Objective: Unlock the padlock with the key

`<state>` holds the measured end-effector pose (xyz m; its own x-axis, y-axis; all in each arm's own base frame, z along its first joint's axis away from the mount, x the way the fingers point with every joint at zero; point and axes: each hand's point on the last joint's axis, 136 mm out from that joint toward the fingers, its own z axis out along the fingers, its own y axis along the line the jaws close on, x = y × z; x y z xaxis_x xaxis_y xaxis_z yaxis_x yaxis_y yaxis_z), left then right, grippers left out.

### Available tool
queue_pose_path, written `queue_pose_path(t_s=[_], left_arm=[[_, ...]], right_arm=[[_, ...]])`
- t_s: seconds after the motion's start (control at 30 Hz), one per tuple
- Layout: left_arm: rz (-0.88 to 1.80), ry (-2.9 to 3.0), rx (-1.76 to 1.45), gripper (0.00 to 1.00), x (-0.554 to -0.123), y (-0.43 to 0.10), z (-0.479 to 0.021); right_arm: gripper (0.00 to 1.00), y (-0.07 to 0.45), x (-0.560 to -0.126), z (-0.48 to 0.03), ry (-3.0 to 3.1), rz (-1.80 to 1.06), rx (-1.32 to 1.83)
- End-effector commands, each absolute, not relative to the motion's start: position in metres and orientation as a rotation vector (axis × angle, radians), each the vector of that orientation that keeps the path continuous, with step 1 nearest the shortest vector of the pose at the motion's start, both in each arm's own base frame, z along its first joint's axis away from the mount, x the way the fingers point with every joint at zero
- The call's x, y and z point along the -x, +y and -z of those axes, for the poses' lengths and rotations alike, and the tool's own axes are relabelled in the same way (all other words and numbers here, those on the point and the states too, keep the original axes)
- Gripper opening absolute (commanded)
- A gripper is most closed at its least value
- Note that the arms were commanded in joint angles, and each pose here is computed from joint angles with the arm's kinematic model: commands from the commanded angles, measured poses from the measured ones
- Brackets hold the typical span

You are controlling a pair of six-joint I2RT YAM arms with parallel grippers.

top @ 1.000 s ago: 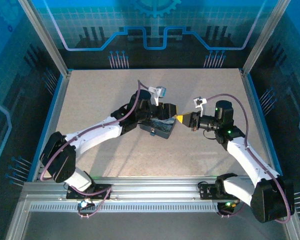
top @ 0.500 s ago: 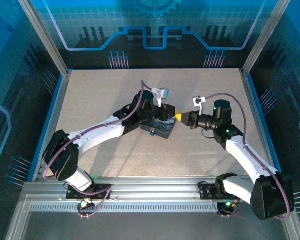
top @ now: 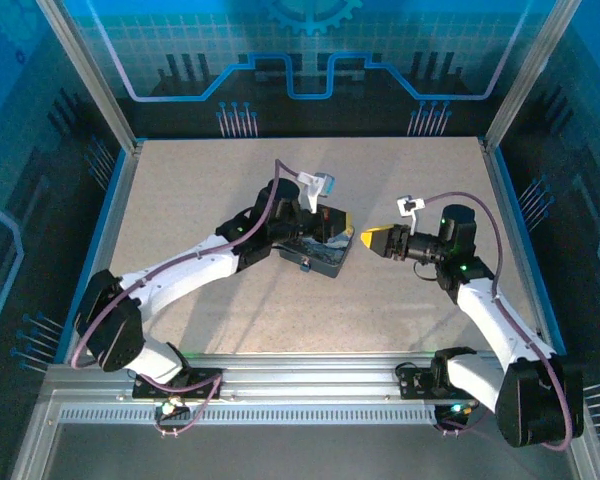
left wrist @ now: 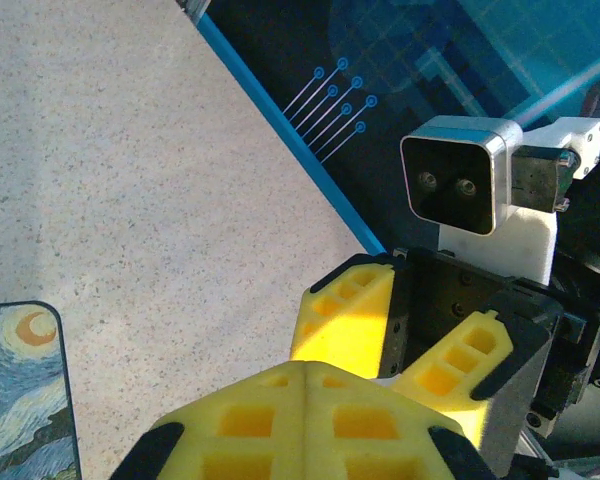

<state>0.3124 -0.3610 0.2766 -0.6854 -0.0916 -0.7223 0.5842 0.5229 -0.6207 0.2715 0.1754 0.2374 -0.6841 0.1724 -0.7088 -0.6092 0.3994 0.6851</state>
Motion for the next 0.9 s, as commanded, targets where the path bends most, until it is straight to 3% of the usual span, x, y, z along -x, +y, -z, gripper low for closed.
queue_pose_path(t_s=[0.0, 0.87], left_arm=[[1.19, 1.992, -0.467, 0.0, -0.302, -0.359, -0.292], [1.215, 1.985, -0.475, 0.0, -0.301, -0.363, -0.292]], right_arm=[[0.46, 0.184, -0.26, -0.255, 1.835, -1.408, 0.472], [0.4, 0.218, -0.269, -0.27, 1.79, -1.452, 0.523]])
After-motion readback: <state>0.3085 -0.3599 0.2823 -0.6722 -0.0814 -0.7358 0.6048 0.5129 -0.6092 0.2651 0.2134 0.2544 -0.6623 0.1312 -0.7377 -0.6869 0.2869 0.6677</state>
